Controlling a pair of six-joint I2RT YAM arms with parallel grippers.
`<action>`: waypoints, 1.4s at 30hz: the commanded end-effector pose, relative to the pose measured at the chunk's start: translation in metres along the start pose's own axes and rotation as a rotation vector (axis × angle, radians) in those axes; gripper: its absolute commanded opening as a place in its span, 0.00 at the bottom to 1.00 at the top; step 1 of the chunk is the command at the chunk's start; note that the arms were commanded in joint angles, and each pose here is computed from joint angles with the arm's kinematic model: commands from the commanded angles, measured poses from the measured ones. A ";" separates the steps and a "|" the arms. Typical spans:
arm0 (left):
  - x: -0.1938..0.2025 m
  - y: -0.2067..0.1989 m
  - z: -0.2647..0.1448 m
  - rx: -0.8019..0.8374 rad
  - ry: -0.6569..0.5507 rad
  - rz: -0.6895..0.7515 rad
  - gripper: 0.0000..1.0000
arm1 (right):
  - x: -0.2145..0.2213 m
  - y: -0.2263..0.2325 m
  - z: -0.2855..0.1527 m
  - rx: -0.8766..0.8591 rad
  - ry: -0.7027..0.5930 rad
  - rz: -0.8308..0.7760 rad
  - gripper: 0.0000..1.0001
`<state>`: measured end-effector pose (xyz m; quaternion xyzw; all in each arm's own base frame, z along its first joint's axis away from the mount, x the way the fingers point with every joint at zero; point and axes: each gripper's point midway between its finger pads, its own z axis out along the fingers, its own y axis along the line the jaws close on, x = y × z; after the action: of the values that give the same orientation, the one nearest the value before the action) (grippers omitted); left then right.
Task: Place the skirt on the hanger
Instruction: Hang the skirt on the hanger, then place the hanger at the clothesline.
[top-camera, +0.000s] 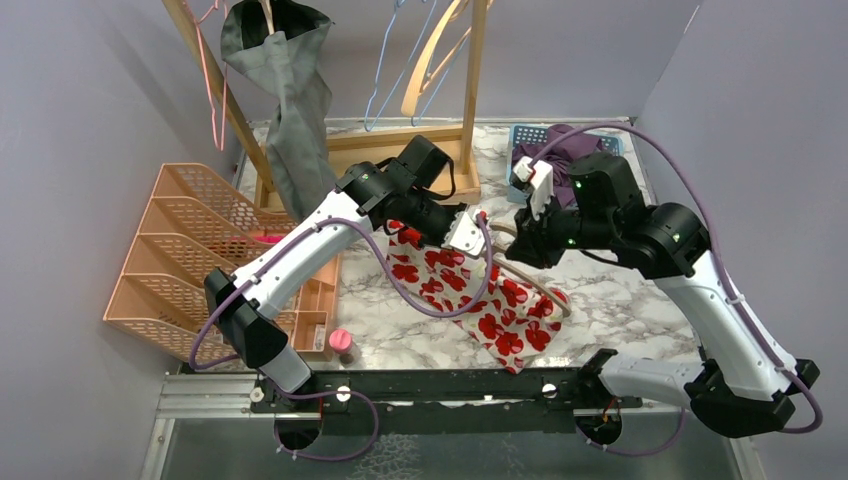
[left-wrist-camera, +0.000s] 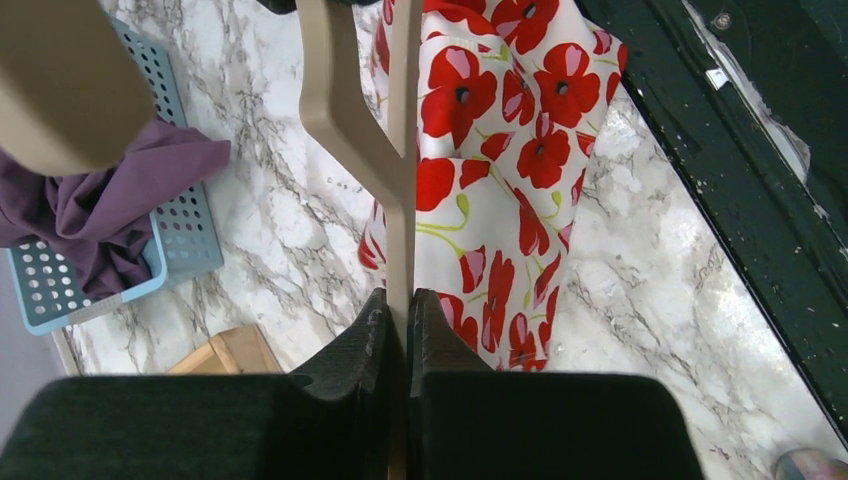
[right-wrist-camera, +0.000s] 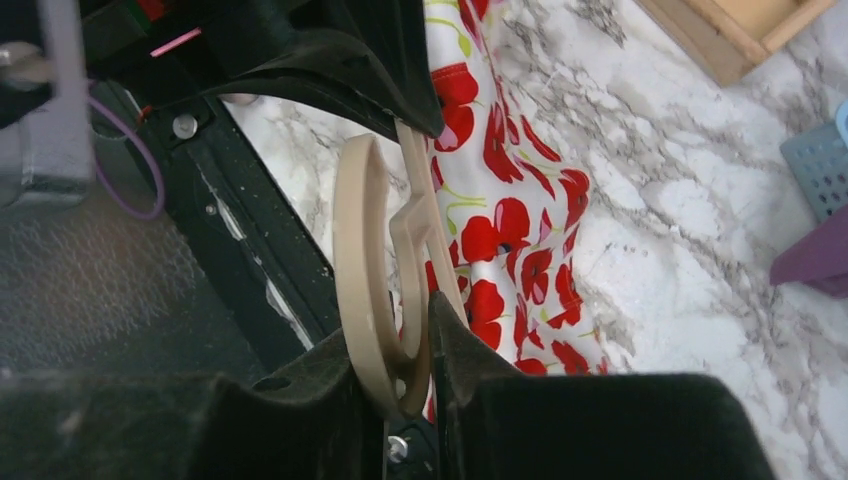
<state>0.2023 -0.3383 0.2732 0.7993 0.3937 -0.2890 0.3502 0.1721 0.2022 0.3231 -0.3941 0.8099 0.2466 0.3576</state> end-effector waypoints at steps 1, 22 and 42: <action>-0.013 -0.003 -0.011 -0.001 -0.020 0.071 0.00 | -0.026 0.013 -0.013 -0.054 -0.166 -0.040 0.39; -0.037 -0.009 -0.107 -0.218 -0.165 0.088 0.00 | 0.010 -0.029 -0.031 0.237 -0.360 -0.164 0.76; -0.043 -0.029 -0.124 -0.265 -0.181 0.049 0.00 | 0.038 -0.008 0.009 0.036 -0.219 -0.286 0.09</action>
<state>0.1927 -0.2463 0.3515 0.7365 0.3961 -0.2771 0.4731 0.1795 0.1785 0.2814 -0.4457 0.7281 0.1860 0.4864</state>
